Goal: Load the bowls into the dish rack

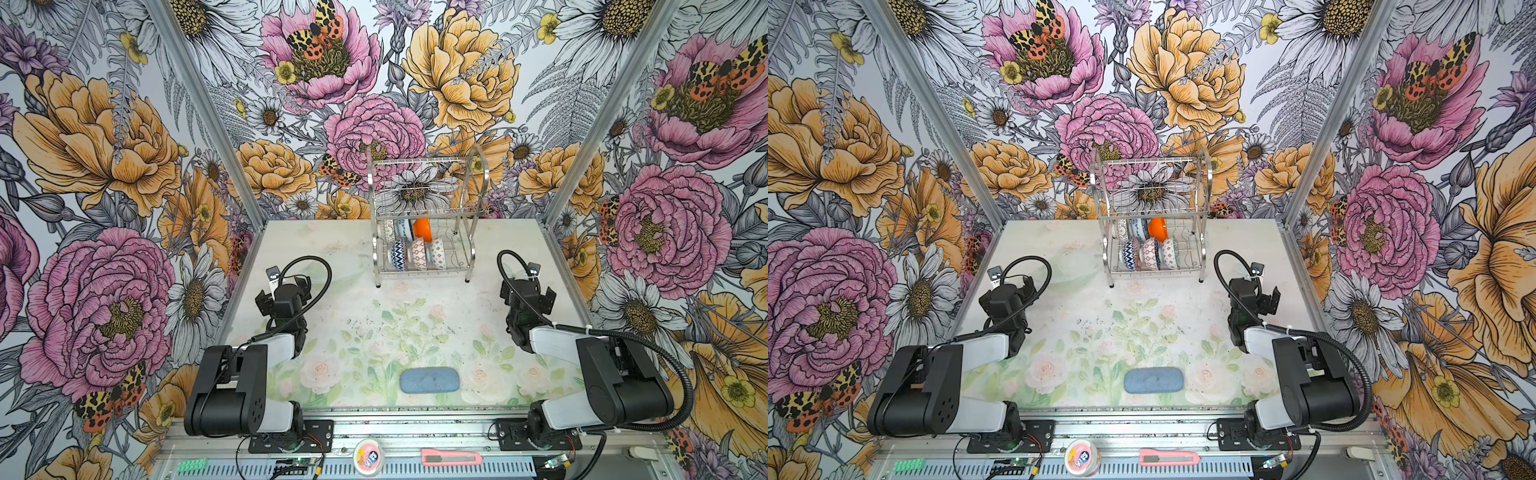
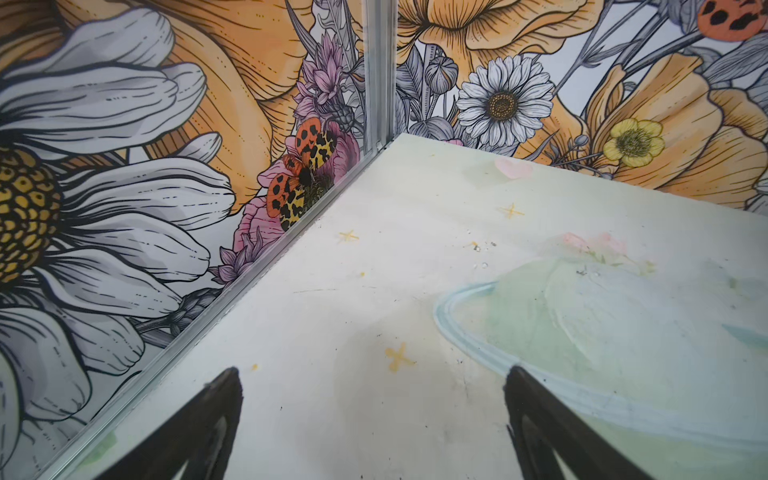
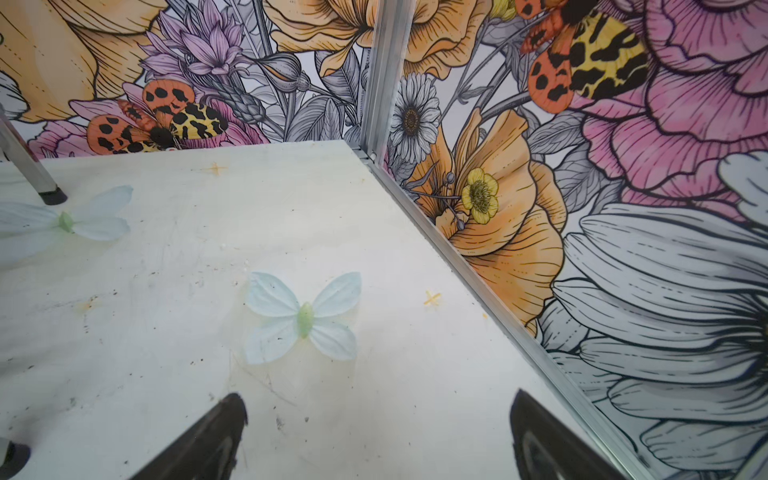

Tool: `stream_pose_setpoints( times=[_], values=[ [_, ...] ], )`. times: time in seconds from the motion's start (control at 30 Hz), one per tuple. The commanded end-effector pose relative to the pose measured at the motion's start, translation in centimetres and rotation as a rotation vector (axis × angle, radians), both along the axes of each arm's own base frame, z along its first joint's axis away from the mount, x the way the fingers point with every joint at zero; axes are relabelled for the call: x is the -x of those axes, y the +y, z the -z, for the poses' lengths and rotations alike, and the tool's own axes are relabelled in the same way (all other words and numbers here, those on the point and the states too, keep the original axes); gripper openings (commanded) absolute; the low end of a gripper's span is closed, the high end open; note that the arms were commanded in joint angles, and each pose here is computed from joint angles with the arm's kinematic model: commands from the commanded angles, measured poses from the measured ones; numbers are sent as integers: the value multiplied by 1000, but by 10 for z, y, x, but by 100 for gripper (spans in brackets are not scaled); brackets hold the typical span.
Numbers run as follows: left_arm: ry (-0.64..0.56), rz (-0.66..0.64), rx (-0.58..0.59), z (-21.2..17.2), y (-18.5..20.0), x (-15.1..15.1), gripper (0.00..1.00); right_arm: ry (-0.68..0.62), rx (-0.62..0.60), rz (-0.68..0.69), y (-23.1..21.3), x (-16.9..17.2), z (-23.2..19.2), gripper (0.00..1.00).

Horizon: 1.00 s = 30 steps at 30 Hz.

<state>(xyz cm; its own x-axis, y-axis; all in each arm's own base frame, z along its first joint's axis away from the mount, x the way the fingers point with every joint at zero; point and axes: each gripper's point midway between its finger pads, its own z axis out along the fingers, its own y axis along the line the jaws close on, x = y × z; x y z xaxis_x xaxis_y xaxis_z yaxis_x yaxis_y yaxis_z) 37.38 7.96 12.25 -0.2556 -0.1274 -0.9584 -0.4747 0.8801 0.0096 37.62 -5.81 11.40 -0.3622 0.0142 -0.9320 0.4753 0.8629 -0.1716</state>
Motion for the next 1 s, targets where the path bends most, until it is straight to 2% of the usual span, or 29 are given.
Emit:
stream_pose_setpoints(
  times=[0.0,0.13,0.2,0.23,0.3,0.33,0.43,0.57,0.97],
  values=[
    [-132,111,23,-23,-19,-16,99,-97,12,-87,10,-13,-17,100],
    [-97,267,-3,-10,-46,-29,99,-124,-10,-133,14,-10,-17,99],
    [-133,265,-10,-10,-45,-27,99,-150,-29,-195,19,-8,-15,99],
    [-112,263,-5,-7,-45,-27,99,-159,-43,-239,24,-7,-12,100],
    [-123,264,-5,-9,-45,-27,99,-213,-32,-229,19,-6,-10,99],
    [-120,265,-5,-7,-45,-27,99,-174,-77,-218,16,-4,-5,100],
    [-124,264,-5,-8,-45,-27,99,-168,-122,-201,5,-8,-4,99],
    [-117,269,-18,-8,-48,-27,99,-135,-88,-253,17,-20,-3,99],
    [-118,271,-24,-9,-50,-27,99,-125,-89,-255,18,-19,-2,99]
  ],
)
